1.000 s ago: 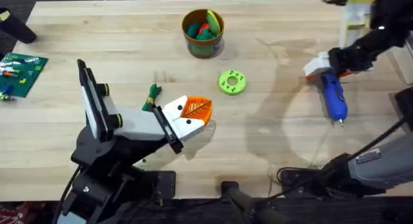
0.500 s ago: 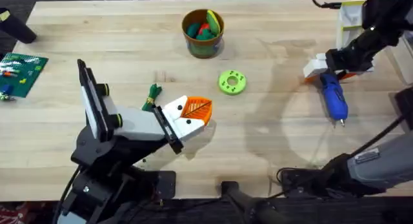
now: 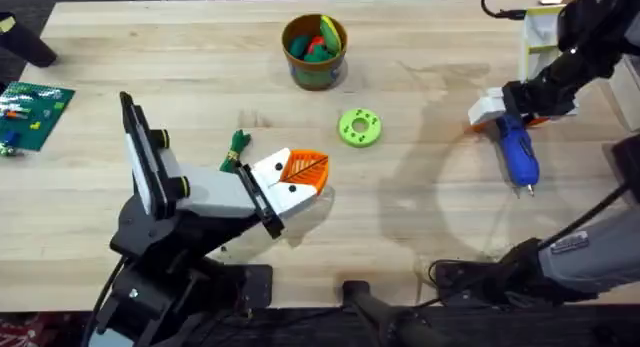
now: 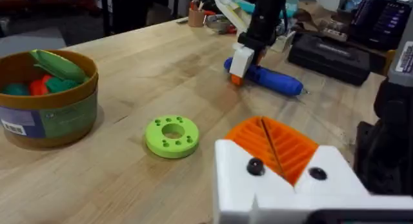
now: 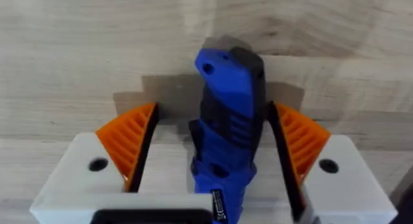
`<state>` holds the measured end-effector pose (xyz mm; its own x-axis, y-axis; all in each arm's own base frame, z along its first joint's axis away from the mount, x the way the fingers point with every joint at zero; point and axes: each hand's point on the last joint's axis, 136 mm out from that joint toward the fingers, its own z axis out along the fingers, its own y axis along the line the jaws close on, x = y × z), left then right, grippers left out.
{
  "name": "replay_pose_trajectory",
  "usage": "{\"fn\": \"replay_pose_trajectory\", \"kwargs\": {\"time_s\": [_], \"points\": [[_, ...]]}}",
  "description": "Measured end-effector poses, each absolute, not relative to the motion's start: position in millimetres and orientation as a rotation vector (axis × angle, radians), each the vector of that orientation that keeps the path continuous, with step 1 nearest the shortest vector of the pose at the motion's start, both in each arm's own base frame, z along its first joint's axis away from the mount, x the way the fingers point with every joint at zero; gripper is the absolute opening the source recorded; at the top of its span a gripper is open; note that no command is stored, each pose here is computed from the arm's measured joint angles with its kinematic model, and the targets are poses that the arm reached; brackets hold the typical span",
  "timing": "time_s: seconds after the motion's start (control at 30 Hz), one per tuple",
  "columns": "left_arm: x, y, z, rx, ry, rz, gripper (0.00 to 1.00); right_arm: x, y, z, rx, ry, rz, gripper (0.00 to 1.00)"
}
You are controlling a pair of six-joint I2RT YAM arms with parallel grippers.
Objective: Pick up the gripper from the table and insert it into the empty holder that is missing its gripper. Then pick up a screw, insert it into the mounting hole, and use the screwdriver to tighten it. Finally, clean up the table by picking up the vegetable and placing it into the bucket.
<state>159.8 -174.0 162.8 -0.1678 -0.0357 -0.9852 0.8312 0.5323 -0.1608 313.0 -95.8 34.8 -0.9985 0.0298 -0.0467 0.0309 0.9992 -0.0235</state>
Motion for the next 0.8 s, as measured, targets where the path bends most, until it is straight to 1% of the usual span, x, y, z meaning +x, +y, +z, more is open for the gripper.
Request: {"fn": "replay_pose_trajectory", "kwargs": {"time_s": [0.8], "points": [[159.8,-174.0,162.8,0.703,1.556,-0.890,0.015,308.4,-97.0,36.1,0.064,3.103,-0.023,0.998]]}}
